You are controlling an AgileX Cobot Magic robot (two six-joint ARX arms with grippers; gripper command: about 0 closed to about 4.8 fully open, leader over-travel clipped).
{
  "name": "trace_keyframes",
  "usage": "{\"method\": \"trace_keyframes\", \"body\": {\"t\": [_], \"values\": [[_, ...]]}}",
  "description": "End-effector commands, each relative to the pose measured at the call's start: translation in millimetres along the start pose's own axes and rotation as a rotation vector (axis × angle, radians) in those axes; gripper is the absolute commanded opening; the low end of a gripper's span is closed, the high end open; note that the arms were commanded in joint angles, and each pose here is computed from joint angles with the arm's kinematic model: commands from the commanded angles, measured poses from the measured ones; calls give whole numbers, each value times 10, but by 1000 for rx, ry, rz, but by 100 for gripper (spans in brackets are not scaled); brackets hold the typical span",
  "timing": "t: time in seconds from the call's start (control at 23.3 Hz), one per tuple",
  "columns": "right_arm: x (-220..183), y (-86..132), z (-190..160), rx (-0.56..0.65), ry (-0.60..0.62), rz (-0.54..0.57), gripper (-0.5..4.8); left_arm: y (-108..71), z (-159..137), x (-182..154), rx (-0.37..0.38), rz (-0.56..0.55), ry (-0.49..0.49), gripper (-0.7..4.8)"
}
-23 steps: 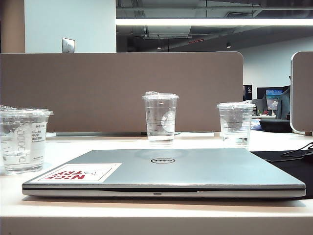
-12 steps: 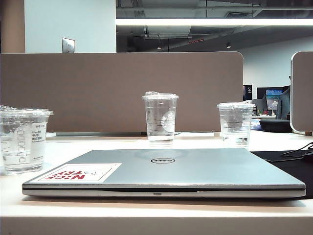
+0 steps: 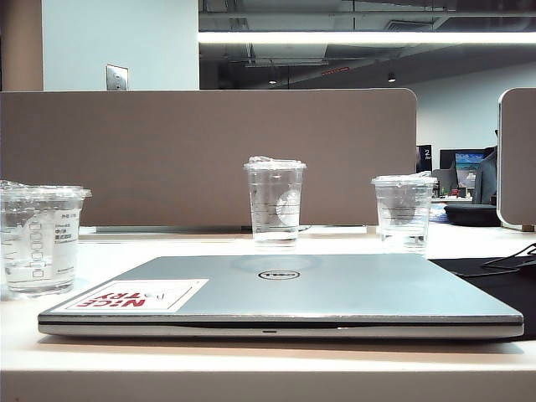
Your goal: Pick up the coffee cup on the left and place it on the left side of the laptop.
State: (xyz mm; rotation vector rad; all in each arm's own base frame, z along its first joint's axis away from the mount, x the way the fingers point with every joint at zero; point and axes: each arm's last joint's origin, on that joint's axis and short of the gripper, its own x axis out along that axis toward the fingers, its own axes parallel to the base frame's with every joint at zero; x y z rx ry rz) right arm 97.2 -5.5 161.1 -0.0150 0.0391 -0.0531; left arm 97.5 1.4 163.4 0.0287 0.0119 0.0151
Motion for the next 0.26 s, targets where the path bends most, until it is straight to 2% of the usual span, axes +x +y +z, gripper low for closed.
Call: {"method": "trace_keyframes", "body": {"t": [0.04, 0.26], "values": [[2, 6, -4, 1, -7, 20, -4, 2, 23, -2, -3, 3, -16, -5], [2, 8, -11, 1, 1, 26, -4, 2, 23, -2, -3, 3, -15, -5]]}}
